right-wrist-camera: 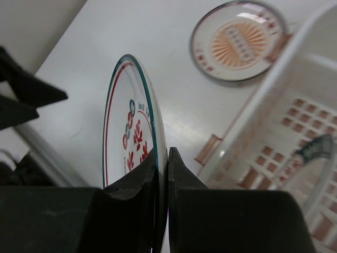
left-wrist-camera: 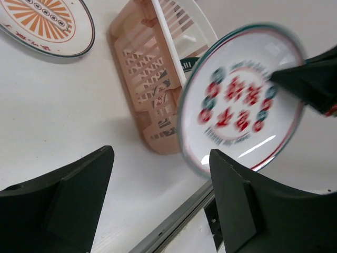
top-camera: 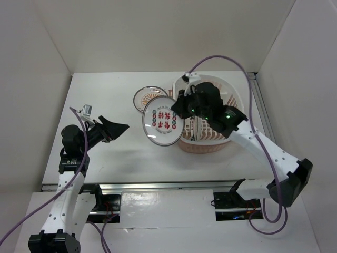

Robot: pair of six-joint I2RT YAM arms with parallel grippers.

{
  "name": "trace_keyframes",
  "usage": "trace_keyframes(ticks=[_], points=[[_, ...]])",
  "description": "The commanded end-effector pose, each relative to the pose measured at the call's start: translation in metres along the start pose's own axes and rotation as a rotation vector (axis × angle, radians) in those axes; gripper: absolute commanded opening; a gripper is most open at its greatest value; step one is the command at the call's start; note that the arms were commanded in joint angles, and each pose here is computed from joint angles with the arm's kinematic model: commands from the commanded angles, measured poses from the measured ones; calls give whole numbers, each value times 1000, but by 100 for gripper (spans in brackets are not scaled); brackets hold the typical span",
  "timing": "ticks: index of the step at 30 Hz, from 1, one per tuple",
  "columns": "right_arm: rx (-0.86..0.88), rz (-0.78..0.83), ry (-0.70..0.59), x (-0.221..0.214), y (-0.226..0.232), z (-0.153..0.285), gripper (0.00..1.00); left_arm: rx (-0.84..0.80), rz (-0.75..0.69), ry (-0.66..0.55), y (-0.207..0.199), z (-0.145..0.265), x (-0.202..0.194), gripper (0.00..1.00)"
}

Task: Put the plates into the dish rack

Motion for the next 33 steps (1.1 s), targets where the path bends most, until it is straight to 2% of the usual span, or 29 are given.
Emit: trace_keyframes(ticks=[1,2,3,8,11,13,20,21,31,33], points=[[-362,18,-234,76,-32,91,0,6,-42,-29,-10,2,9,86],[-503,14,-209,74,-47,106,0,11,-42,-36,-9,1,10,89],[-579,12,-234,83,-53,123,0,11,-42,-36,-9,1,10,89],[-981,19,-173,74,-87,178,0,25,-14,-18,2,-2,5,89],[-1149,7,-128,64,-98,194,0,24,2,-6,4,-3,3,89],[-1253,26,-43,48,-104,199,0,19,-4,-9,3,-3,4,89],[-1233,59,117,-3,-110,156,0,2,-16,-8,-1,1,2,90],[-1232,64,140,-10,-112,150,0,7,-16,-16,-1,0,3,99],[-1147,121,216,-40,-120,101,0,1,-31,-19,-5,2,4,100],[-1123,114,199,-42,-121,97,0,1,-31,-19,-5,2,4,100]])
Point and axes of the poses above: each gripper's point midway between its finger pads, its own z axis back along the fingers, its own y axis along the line the jaws close on, x = y × z, the point moved 6 cm from there along z, back along the fingers, and after that the axes turned 15 degrees about z, right-handed, at the moved point
